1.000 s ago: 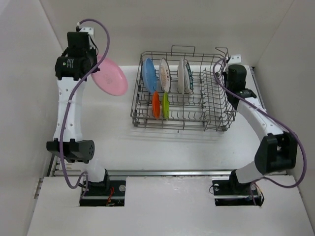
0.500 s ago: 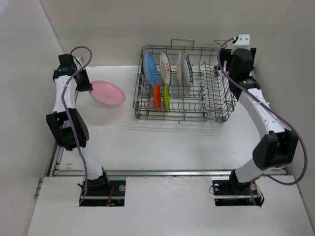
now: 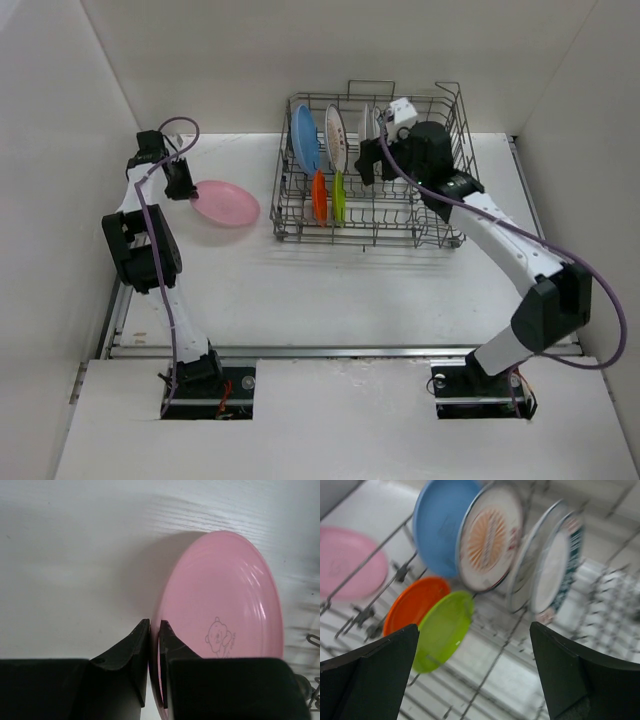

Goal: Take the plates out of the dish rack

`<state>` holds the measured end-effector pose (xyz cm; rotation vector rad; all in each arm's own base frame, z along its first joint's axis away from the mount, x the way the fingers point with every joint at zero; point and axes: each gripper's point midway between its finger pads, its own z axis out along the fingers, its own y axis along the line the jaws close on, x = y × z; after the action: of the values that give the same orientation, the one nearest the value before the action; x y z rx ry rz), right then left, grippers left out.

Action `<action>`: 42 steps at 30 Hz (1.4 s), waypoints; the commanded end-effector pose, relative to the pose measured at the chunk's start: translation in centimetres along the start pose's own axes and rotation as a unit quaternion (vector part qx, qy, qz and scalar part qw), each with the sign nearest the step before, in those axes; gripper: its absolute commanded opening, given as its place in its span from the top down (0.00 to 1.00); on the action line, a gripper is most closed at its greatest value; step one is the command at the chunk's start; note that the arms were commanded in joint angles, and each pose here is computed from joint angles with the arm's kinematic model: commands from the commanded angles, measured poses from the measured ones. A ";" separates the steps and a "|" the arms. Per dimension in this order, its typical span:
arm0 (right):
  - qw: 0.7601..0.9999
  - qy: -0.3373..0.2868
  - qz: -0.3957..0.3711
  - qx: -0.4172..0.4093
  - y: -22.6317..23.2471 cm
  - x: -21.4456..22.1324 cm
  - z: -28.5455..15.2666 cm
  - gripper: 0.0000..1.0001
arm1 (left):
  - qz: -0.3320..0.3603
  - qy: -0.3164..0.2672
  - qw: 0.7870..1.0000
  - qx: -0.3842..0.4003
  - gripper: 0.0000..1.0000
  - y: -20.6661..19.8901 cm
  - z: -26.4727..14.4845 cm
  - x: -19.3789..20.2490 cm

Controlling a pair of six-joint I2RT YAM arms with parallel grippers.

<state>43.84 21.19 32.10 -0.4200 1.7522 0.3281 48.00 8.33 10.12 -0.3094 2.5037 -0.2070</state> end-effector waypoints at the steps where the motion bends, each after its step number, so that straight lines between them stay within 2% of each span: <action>1: 0.991 0.097 0.058 -0.075 4.2 5.5 1.2 0.03 | 0.013 -0.005 1.000 -0.017 0.98 0.9 0.3 -0.5; 3: 0.985 0.122 0.077 -0.092 5.5 7.1 2.3 0.06 | 0.016 0.004 1.000 -0.024 0.87 1.3 0.5 0.3; 4: 0.983 0.135 0.082 -0.096 6.2 7.9 2.4 0.06 | 0.015 0.011 0.999 -0.032 0.85 1.6 0.7 0.9; 8: 0.974 0.154 0.102 -0.131 8.4 9.3 3.3 0.10 | 0.010 0.038 0.998 -0.051 0.79 2.5 1.3 2.3; 11: 0.971 0.134 0.115 -0.162 10.4 8.7 3.5 0.11 | 0.009 0.047 0.997 -0.068 0.78 3.1 1.4 2.8; 15: 0.973 0.123 0.134 -0.139 10.7 9.0 4.0 0.13 | 0.008 0.057 0.995 -0.077 0.76 3.5 1.5 3.5; 18: 0.973 0.132 0.145 -0.121 10.8 9.9 5.4 0.17 | 0.005 0.050 0.994 -0.096 0.68 3.9 0.7 3.2; 20: 0.970 0.161 0.150 -0.102 10.5 11.3 6.8 0.23 | -0.011 0.047 0.992 -0.120 0.61 4.5 0.2 2.9; 21: 0.968 0.172 0.150 -0.100 10.5 11.7 7.2 0.27 | -0.011 0.048 0.991 -0.128 0.61 4.7 -0.1 2.7; 22: 0.966 0.194 0.148 -0.082 10.0 12.7 7.4 0.39 | -0.012 0.060 0.990 -0.128 0.61 4.6 -0.5 3.1; 24: 0.965 0.201 0.151 -0.074 10.0 12.7 8.4 0.57 | -0.011 0.055 0.990 -0.128 0.61 4.3 -1.6 2.6; 25: 0.966 0.200 0.150 -0.067 9.7 12.4 8.4 0.73 | -0.011 0.053 0.991 -0.122 0.61 4.0 -2.1 2.5; 28: 0.965 0.208 0.149 -0.060 9.5 12.8 8.4 0.90 | -0.009 0.026 0.993 -0.113 0.61 3.1 -4.5 1.3; 29: 0.966 0.203 0.149 -0.060 9.5 12.1 8.1 0.98 | -0.014 0.028 0.994 -0.106 0.61 2.7 -5.0 1.6; 30: 0.968 0.195 0.147 -0.050 9.1 11.4 8.0 1.00 | -0.014 0.026 0.994 -0.106 0.61 2.6 -5.8 1.6; 33: 0.972 0.181 0.145 -0.036 8.4 9.8 7.3 1.00 | -0.018 0.016 0.994 -0.106 0.61 1.9 -8.2 1.5; 42: 0.994 0.016 0.104 -0.014 5.8 -3.4 1.4 1.00 | -0.015 -0.042 0.996 -0.082 0.60 -0.4 -14.6 -0.6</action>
<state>41.39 30.29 22.01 -0.2614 2.2206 0.5921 40.63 9.91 19.78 -0.4149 2.4731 0.0428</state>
